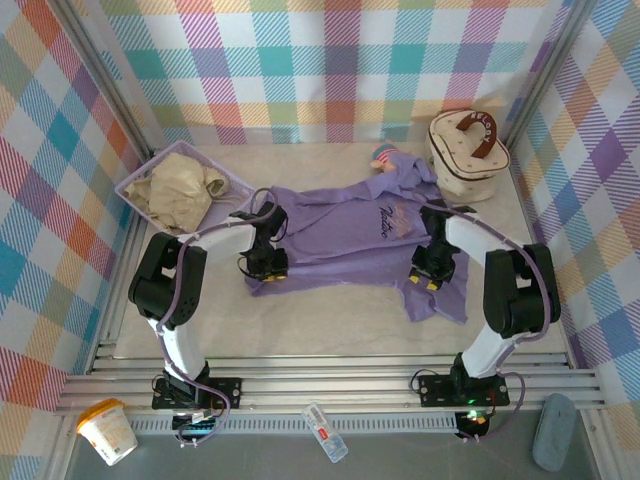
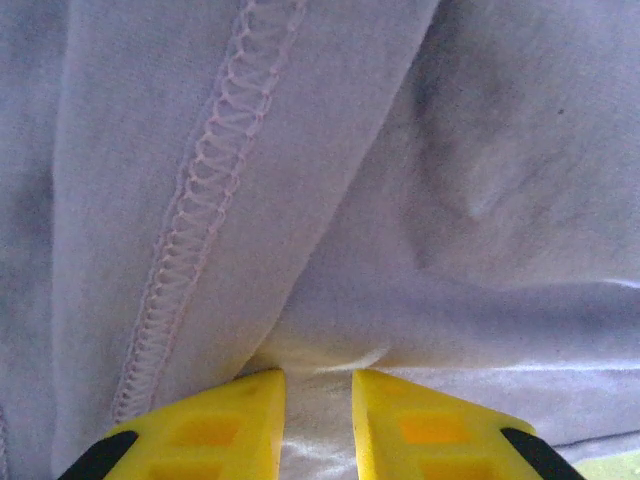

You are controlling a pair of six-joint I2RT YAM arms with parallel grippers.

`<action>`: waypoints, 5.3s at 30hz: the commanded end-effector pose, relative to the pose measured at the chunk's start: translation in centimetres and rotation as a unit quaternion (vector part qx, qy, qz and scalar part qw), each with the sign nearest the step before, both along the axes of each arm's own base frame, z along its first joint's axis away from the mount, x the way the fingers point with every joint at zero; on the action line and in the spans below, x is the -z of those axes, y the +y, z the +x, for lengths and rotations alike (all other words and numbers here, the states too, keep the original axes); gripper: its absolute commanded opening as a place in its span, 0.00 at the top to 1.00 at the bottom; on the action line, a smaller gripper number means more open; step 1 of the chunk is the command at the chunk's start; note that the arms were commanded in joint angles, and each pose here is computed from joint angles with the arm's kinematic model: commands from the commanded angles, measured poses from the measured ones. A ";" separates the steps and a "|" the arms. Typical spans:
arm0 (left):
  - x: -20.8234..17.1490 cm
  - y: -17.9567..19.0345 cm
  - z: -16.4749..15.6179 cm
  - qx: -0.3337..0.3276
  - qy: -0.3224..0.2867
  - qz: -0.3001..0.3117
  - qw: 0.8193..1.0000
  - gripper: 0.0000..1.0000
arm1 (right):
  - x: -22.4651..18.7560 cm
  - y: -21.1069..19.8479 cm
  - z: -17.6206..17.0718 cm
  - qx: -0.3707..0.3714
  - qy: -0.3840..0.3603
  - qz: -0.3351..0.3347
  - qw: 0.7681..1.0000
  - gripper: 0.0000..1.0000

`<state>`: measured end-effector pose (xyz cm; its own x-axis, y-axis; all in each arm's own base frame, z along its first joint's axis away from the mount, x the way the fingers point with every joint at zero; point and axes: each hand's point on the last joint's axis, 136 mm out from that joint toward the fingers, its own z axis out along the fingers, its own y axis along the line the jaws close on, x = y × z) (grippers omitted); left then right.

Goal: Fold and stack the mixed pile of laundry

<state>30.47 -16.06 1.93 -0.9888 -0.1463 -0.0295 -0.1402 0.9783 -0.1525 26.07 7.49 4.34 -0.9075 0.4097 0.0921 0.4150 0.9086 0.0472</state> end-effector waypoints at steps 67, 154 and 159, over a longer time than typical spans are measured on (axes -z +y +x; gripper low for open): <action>-9.0 -3.0 0.5 0.020 -0.003 -0.086 0.996 0.34 | -2.9 -6.4 4.1 0.153 -0.061 0.051 0.985 0.47; 0.7 0.9 10.5 -0.078 -0.002 -0.007 0.997 0.33 | -8.9 -18.5 6.3 0.288 -0.207 -0.022 0.935 1.00; -0.8 0.7 10.7 -0.069 -0.004 -0.014 0.998 0.32 | -7.7 -22.3 8.7 0.305 -0.209 -0.004 0.929 0.48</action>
<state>41.73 -16.52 3.07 -0.9534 -0.2956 -0.0611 -0.2752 0.9344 -0.2263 32.30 -14.69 12.13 -0.4193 0.8777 -0.2319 0.8438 0.4710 0.2573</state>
